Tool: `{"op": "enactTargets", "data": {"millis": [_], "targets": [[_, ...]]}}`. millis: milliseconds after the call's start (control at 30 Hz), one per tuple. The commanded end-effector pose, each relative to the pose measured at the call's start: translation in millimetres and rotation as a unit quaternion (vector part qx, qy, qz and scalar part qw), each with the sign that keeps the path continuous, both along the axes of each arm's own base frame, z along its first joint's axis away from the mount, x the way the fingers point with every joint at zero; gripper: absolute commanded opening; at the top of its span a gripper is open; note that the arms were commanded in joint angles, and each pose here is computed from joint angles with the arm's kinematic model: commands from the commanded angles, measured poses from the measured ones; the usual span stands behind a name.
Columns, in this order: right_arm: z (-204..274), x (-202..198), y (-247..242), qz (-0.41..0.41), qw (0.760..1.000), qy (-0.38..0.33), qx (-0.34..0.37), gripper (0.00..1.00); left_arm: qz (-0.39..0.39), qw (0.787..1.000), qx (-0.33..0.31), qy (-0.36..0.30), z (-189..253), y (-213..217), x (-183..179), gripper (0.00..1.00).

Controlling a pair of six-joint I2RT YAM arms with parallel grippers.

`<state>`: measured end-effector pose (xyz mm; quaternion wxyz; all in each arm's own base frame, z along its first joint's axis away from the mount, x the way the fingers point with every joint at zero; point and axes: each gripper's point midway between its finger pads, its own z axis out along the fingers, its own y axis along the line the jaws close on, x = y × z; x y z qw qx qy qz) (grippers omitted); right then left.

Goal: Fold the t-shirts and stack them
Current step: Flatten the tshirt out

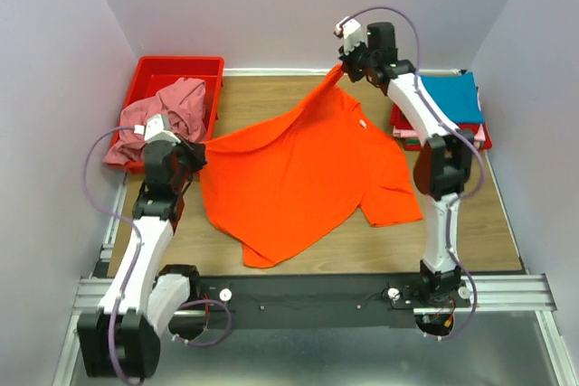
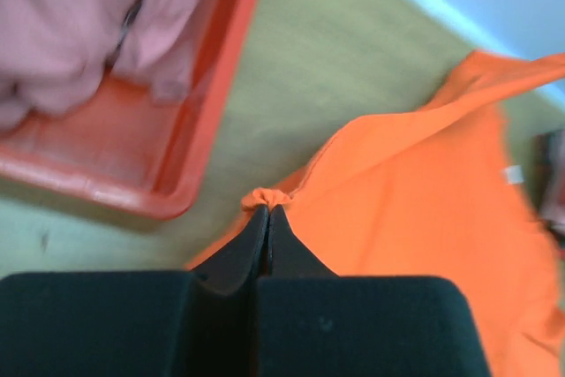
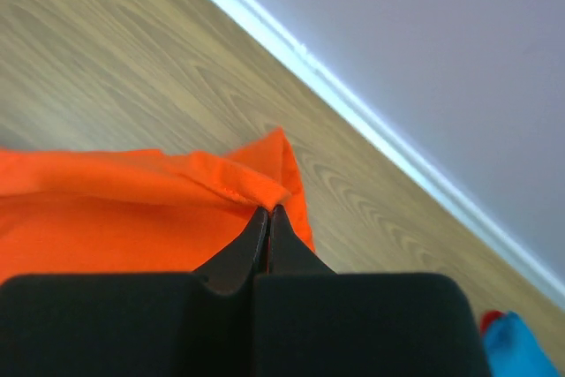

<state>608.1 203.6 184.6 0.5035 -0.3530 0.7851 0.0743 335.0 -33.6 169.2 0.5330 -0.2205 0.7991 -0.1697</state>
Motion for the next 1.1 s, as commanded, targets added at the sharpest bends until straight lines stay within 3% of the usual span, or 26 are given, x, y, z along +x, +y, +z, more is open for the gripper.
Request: {"op": "enactTargets", "data": {"millis": [0,67,100,233,267,367,433,600,633,733,833,933,1033,1067], "targets": [[156,-55,-3,0.049,0.99,-0.13,0.028,0.0,-0.063,0.985,0.013,-0.159,117,-17,-20,0.0],[178,-85,-7,0.066,0.987,-0.142,0.029,0.0,-0.075,0.972,0.02,-0.222,164,-20,-45,0.0],[224,-114,-13,0.075,0.98,-0.183,0.034,0.0,-0.088,0.965,0.021,-0.245,181,-24,-56,0.0],[297,-176,-31,0.077,0.966,-0.245,0.042,0.0,-0.111,0.932,0.017,-0.346,253,-33,-106,0.0],[340,-209,-42,0.07,0.955,-0.285,0.049,0.0,-0.122,0.918,0.013,-0.377,279,-37,-125,0.0],[407,-269,-63,0.055,0.932,-0.353,0.065,0.0,-0.138,0.881,-0.001,-0.452,335,-43,-169,0.0],[461,-316,-82,0.037,0.904,-0.417,0.082,0.0,-0.148,0.854,-0.003,-0.498,373,-45,-201,0.0],[528,-389,-112,0.006,0.855,-0.505,0.115,0.0,-0.148,0.805,0.003,-0.575,440,-44,-265,0.0],[536,-398,-115,0.004,0.847,-0.518,0.12,0.0,-0.146,0.79,0.004,-0.596,456,-43,-285,0.0],[550,-408,-124,-0.012,0.832,-0.541,0.123,0.0,-0.143,0.771,0.006,-0.621,479,-42,-308,0.0],[549,-399,-125,-0.022,0.832,-0.541,0.116,0.0,-0.141,0.767,0.007,-0.626,485,-42,-312,0.0],[531,-373,-119,-0.023,0.849,-0.517,0.103,0.0,-0.136,0.779,0.003,-0.613,475,-40,-298,0.0],[493,-329,-107,-0.021,0.879,-0.469,0.084,0.0,-0.133,0.81,-0.008,-0.572,439,-40,-262,0.0],[477,-311,-102,-0.019,0.889,-0.45,0.076,0.0,-0.133,0.83,-0.012,-0.542,411,-40,-238,0.0]]}}
